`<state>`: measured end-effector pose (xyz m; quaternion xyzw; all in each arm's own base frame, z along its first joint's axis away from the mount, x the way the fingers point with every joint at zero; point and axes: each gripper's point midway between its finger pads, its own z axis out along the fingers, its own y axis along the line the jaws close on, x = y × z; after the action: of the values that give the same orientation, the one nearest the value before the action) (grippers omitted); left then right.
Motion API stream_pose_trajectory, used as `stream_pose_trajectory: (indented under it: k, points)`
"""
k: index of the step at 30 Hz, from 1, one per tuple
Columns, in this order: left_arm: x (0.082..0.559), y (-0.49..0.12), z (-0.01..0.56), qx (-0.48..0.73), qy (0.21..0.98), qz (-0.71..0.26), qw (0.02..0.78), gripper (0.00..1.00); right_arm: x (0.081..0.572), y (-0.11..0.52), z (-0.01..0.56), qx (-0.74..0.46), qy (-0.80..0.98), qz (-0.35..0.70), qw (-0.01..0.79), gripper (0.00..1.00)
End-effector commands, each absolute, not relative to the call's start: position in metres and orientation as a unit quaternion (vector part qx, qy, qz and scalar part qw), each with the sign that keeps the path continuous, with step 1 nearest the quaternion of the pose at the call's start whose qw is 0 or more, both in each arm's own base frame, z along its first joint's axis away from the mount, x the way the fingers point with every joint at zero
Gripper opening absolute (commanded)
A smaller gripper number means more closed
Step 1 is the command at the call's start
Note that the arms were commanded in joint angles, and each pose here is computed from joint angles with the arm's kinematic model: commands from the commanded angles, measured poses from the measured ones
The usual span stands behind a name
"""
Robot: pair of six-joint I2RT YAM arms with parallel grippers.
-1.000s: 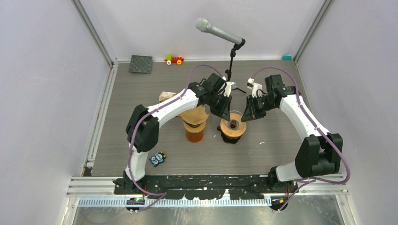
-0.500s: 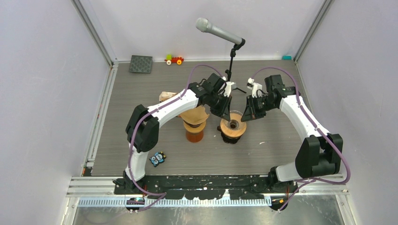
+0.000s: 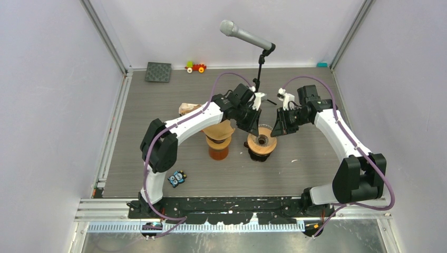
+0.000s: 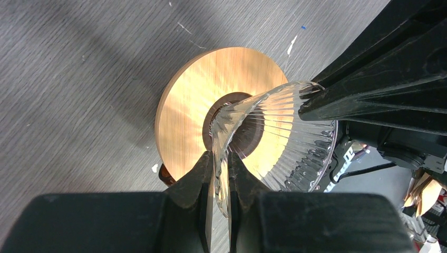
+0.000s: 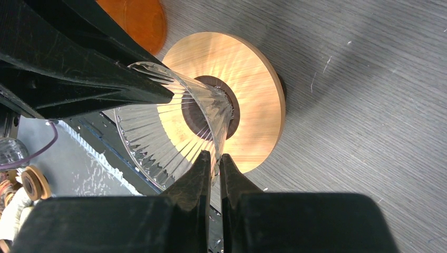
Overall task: Place the coffee filter in the dripper
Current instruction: Place the coffee dripper in the dripper holder.
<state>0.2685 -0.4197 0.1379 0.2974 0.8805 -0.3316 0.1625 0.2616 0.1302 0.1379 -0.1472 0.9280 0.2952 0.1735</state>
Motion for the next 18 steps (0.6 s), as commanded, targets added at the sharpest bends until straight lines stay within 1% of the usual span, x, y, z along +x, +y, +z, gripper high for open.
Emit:
stream_pose_trajectory:
  k: [1, 13, 18]
  points:
    - [0.22, -0.417, 0.055, 0.354, 0.89, -0.278, 0.073, 0.0, 0.266, 0.106, 0.079, -0.181, 0.952, 0.202, 0.143, 0.01]
    - [0.206, -0.414, 0.033, 0.362, 0.891, -0.267, 0.054, 0.0, 0.264, 0.105, 0.071, -0.187, 0.954, 0.191, 0.134, 0.0]
    - [0.202, -0.415, 0.032, 0.372, 0.888, -0.265, 0.058, 0.0, 0.262, 0.105, 0.068, -0.189, 0.955, 0.188, 0.13, 0.0]
